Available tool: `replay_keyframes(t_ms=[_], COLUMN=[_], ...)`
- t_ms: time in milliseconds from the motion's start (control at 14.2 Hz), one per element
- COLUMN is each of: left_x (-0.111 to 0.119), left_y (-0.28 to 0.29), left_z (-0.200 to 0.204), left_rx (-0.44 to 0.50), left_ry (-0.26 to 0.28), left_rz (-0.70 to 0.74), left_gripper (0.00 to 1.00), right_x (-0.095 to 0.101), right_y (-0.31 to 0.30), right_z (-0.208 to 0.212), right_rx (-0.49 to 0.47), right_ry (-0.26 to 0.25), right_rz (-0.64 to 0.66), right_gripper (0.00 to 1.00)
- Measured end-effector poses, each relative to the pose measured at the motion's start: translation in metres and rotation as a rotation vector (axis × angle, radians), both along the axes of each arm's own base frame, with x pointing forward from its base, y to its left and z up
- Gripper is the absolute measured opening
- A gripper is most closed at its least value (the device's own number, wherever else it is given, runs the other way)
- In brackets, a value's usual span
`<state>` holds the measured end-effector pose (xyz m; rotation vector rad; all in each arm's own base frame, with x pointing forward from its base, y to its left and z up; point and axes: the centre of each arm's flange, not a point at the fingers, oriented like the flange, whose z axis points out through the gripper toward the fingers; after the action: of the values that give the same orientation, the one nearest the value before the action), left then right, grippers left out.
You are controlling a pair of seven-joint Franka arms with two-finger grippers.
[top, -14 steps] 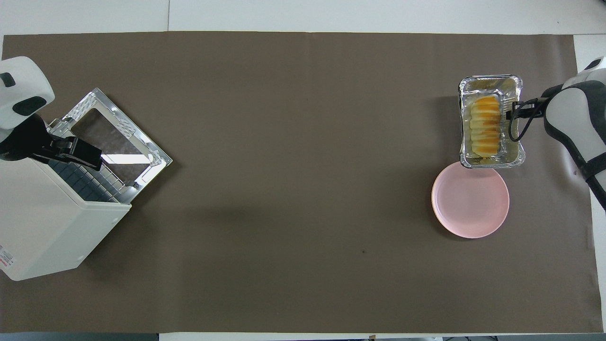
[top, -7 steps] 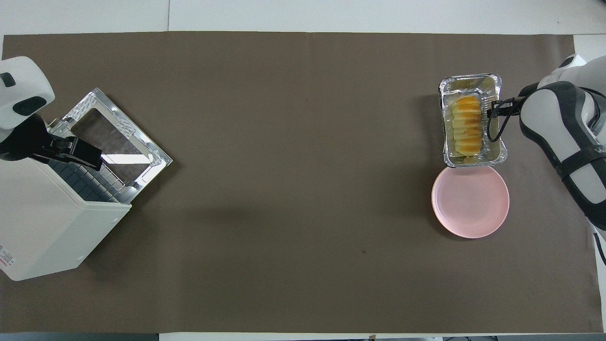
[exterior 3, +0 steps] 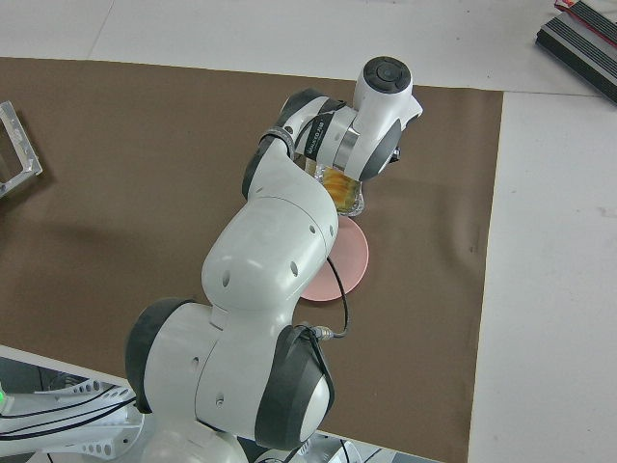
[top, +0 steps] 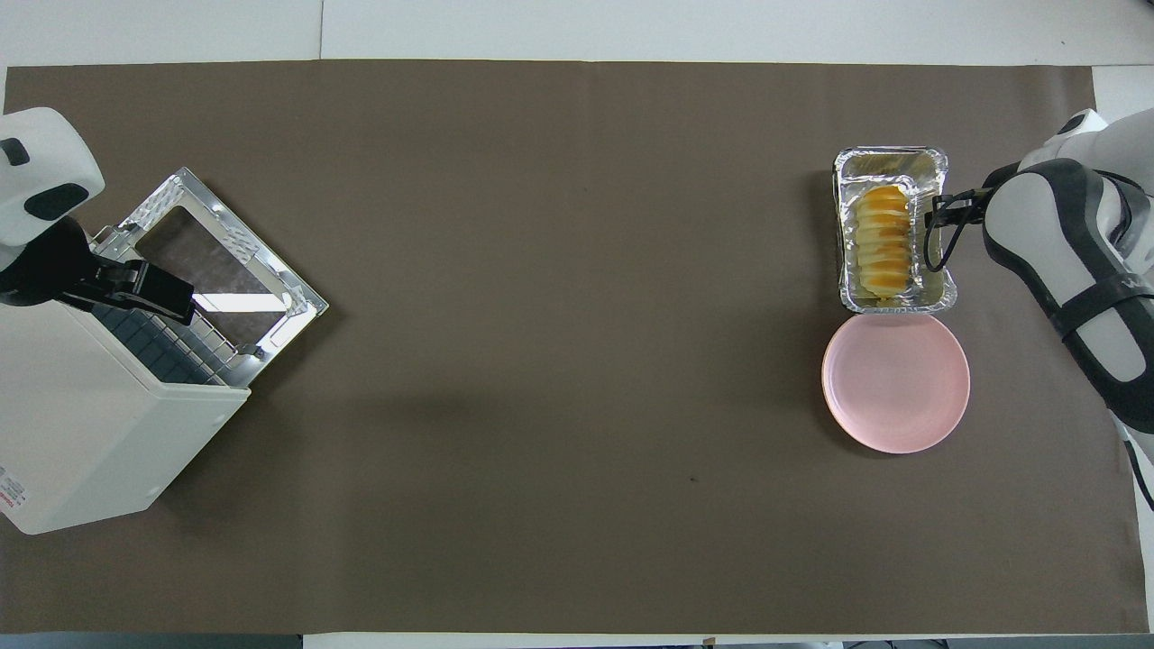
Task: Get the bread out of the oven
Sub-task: 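Grasp the bread slices in the tray with the right gripper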
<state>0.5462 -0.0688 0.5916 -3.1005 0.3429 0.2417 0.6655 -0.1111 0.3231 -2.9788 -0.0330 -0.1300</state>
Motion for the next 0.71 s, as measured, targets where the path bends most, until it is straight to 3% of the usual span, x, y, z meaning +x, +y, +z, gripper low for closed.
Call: replay_keyframes(t_ms=[141,564,635,706], left_x=[0.000,0.000,0.000,0.000], left_y=[0.000,0.000,0.000,0.000], left_z=[0.000,0.000,0.000,0.000], left_rx=[0.000,0.000,0.000,0.000], left_ry=[0.000,0.000,0.000,0.000], left_rz=[0.000,0.000,0.000,0.000], left_gripper=[1.00,1.00,1.00,1.00], right_x=[0.000,0.007,0.010,0.011], right_y=[0.000,0.030,0.039,0.047], right_z=[0.000,0.013,0.017,0.019], right_rx=[0.000,0.003,0.001,-0.006], right_ry=[0.000,-0.010,-0.013,-0.015], right_rz=[0.001,0.022,0.022,0.021], right_gripper=[0.24,0.90,0.99,1.00])
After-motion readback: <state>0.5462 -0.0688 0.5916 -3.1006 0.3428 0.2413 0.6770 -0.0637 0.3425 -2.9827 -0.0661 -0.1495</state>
